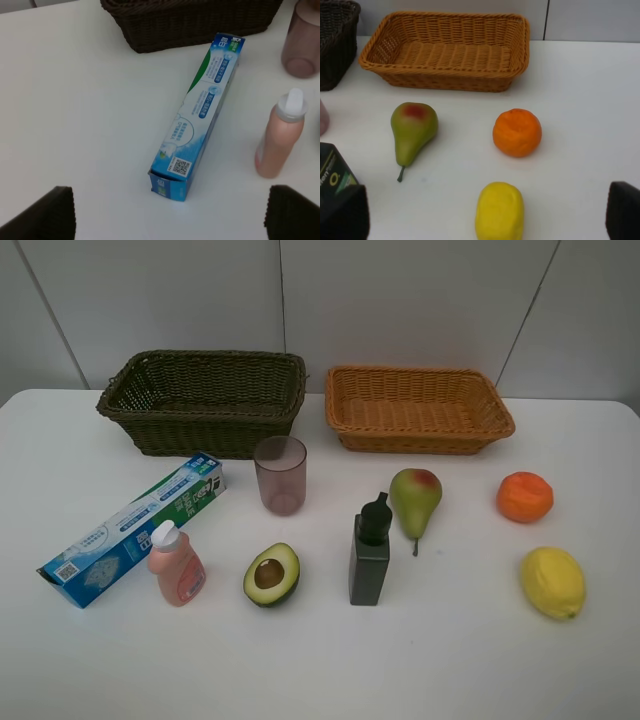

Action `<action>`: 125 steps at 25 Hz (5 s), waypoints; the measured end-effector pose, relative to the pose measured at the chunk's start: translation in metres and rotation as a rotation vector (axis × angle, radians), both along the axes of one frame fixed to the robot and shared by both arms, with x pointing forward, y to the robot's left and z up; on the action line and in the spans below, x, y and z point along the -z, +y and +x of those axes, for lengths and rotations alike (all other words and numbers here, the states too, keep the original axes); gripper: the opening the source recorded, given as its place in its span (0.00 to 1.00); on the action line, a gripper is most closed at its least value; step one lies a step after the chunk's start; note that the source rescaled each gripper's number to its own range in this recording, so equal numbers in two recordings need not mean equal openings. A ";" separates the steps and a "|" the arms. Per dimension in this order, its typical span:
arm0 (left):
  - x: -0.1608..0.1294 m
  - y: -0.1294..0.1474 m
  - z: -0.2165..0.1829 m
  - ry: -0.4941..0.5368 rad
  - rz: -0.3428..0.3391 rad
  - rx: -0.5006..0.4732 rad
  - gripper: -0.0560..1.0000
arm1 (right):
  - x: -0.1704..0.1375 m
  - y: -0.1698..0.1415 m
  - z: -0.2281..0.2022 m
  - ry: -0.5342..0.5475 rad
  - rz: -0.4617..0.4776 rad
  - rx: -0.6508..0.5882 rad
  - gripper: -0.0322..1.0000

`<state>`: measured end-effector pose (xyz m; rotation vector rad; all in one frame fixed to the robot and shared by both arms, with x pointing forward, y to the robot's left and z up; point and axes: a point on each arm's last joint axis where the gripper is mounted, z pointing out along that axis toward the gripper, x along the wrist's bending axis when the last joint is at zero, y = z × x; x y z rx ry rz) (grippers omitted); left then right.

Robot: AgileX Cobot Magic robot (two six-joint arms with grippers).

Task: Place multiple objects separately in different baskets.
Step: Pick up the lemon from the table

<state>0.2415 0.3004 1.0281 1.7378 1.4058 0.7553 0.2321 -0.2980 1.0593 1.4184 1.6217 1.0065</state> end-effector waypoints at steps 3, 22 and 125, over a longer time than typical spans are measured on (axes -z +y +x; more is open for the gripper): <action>0.000 0.000 0.000 0.000 0.000 0.000 1.00 | 0.000 0.000 0.000 0.000 0.000 0.000 1.00; 0.000 0.000 0.000 0.000 0.000 0.000 1.00 | 0.000 0.000 0.000 0.000 0.000 0.000 1.00; 0.000 0.000 0.000 0.000 0.000 0.000 1.00 | 0.122 0.005 0.241 1.045 -0.142 -0.013 1.00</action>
